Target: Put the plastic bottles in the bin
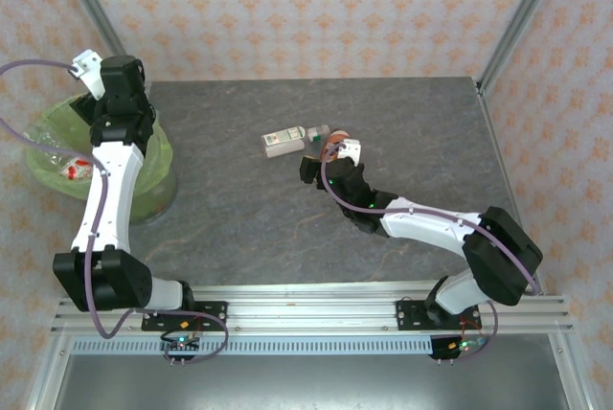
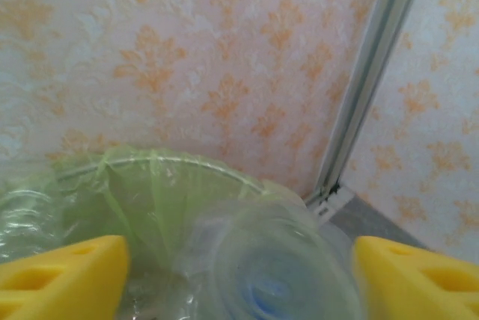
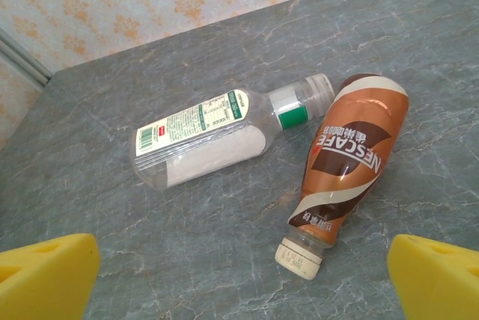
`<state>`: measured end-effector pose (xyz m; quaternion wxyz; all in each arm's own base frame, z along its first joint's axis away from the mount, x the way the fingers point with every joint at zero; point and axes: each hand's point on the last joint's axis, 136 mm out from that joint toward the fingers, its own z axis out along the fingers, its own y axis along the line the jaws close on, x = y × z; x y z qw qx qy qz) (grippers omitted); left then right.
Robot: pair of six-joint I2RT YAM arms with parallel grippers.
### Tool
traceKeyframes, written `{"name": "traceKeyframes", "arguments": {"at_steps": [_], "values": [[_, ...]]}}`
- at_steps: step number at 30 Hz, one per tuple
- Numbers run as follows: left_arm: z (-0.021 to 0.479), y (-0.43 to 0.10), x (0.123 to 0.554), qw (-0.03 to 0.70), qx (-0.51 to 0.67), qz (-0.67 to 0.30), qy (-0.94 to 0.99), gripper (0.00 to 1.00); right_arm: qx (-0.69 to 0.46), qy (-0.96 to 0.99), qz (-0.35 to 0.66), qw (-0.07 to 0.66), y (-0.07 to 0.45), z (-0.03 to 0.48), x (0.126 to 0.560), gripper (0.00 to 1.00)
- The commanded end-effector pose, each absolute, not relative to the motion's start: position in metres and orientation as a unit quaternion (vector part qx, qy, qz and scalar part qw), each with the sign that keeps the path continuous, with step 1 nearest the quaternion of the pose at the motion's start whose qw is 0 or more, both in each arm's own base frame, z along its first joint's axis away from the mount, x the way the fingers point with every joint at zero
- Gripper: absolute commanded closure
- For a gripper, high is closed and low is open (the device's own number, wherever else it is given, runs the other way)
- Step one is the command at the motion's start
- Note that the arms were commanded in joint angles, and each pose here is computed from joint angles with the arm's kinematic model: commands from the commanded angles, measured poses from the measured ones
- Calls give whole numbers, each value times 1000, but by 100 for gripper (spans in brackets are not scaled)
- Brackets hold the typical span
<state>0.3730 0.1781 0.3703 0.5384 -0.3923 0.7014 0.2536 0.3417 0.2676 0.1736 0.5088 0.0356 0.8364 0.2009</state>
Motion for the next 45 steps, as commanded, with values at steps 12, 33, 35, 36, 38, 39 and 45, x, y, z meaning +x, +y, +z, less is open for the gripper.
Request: {"name": "traceKeyframes", "arguments": {"at_steps": [12, 33, 35, 36, 38, 39, 45], "values": [[379, 135, 387, 543, -393, 74, 738, 0, 29, 841, 189, 506, 271, 167, 346, 1], [384, 24, 417, 548, -261, -75, 792, 0, 104, 841, 169, 503, 237, 154, 352, 1], [380, 5, 421, 542, -240, -86, 801, 0, 115, 843, 165, 499, 231, 150, 353, 1], [377, -4, 423, 537, -227, -89, 807, 0, 118, 844, 165, 497, 228, 149, 354, 1], [371, -17, 427, 530, -210, -90, 817, 0, 126, 846, 163, 491, 223, 146, 356, 1], [368, -23, 428, 525, -203, -93, 821, 0, 129, 848, 161, 488, 220, 145, 357, 1], [348, -68, 437, 498, -132, -128, 847, 0, 140, 857, 134, 478, 205, 140, 360, 1]]}}
